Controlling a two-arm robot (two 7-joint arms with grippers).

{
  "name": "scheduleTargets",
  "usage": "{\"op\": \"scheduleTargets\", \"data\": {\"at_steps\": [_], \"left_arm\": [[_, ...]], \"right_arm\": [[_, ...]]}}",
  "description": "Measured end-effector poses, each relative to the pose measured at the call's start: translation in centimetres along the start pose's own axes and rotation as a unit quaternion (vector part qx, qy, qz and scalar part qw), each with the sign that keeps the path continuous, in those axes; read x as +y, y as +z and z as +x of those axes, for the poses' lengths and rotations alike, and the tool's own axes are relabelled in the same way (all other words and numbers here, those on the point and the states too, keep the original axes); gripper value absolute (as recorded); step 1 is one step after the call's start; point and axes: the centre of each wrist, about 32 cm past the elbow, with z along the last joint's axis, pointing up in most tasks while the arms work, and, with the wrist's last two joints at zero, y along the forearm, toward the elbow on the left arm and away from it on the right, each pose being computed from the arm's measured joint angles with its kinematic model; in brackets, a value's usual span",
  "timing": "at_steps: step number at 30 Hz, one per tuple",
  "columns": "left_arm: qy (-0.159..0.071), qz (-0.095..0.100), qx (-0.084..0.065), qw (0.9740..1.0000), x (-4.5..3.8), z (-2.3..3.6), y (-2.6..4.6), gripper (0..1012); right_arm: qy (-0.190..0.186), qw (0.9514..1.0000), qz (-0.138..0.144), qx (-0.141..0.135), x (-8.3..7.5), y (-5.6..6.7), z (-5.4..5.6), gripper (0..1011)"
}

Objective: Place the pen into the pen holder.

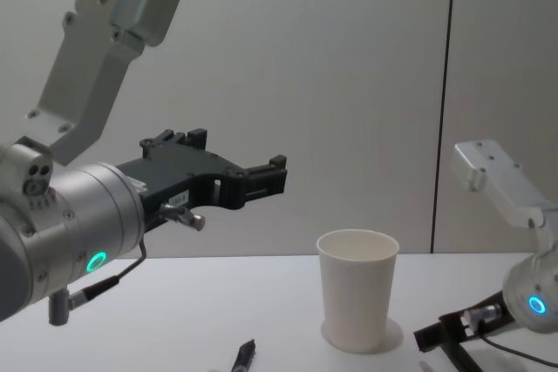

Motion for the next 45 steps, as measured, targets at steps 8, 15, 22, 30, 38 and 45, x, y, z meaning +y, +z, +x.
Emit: {"op": "scheduleTargets", "data": {"at_steps": [8, 15, 22, 30, 38, 45], "left_arm": [[0.0, 0.0, 0.0, 1.0, 0.0, 0.0, 0.0, 1004], [0.0, 0.0, 0.0, 1.0, 0.0, 0.0, 0.0, 1004], [0.0, 0.0, 0.0, 1.0, 0.0, 0.0, 0.0, 1004], [0.0, 0.0, 0.0, 1.0, 0.0, 0.0, 0.0, 1004], [0.0, 0.0, 0.0, 1.0, 0.0, 0.0, 0.0, 1004], [0.0, 0.0, 0.0, 1.0, 0.0, 0.0, 0.0, 1004]], "right_arm": [[0.002, 1.0, -0.001, 0.0, 0.5, 0.3, 0.0, 1001], [0.001, 1.0, -0.001, -0.001, 1.0, 0.4, 0.1, 1001], [-0.001, 1.0, -0.003, -0.001, 1.4, 0.5, 0.1, 1001], [-0.001, 1.0, -0.006, -0.001, 1.8, 0.4, 0.1, 865], [0.0, 1.0, -0.009, 0.0, 2.0, 0.3, 0.0, 650], [0.001, 0.9999, -0.013, 0.0, 2.4, 0.1, -0.2, 401]]}}
